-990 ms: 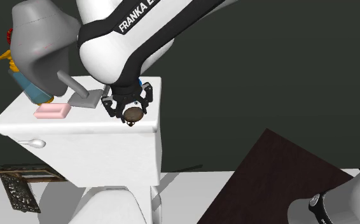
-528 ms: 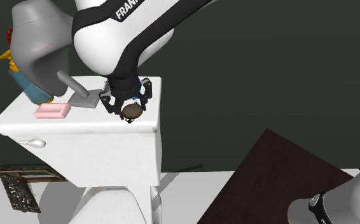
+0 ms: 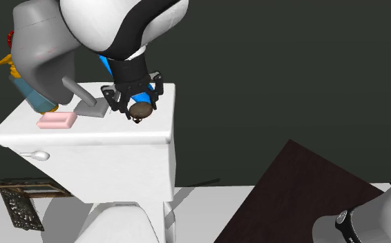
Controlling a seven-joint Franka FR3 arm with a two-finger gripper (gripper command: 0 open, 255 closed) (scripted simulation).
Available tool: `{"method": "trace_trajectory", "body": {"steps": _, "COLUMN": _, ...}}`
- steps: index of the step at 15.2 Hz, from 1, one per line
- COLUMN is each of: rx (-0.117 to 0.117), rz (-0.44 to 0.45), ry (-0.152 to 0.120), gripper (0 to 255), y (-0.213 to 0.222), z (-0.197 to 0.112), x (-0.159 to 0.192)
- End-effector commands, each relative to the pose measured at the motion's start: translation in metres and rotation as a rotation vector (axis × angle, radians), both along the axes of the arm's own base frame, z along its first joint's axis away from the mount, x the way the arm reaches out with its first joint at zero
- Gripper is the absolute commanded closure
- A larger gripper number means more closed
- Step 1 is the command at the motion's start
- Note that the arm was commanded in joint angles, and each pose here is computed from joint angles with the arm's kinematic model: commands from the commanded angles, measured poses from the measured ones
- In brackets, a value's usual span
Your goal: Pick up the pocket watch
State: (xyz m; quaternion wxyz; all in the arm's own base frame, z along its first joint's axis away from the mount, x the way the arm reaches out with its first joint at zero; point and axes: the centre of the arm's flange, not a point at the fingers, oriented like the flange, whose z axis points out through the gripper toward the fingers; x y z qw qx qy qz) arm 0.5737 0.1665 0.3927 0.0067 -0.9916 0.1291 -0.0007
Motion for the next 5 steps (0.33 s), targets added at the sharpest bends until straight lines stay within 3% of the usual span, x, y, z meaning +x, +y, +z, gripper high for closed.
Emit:
{"method": "trace_trajectory", "body": {"steps": 1, "rx": 0.0, "rz": 0.0, "ry": 0.0, "gripper": 255, "y": 0.0, "z": 0.011, "x": -0.001}}
{"method": "trace_trajectory", "body": {"steps": 5, "rx": 0.0, "rz": 0.0, "ry": 0.0, "gripper": 255, "y": 0.0, "z": 0.022, "x": -0.001}}
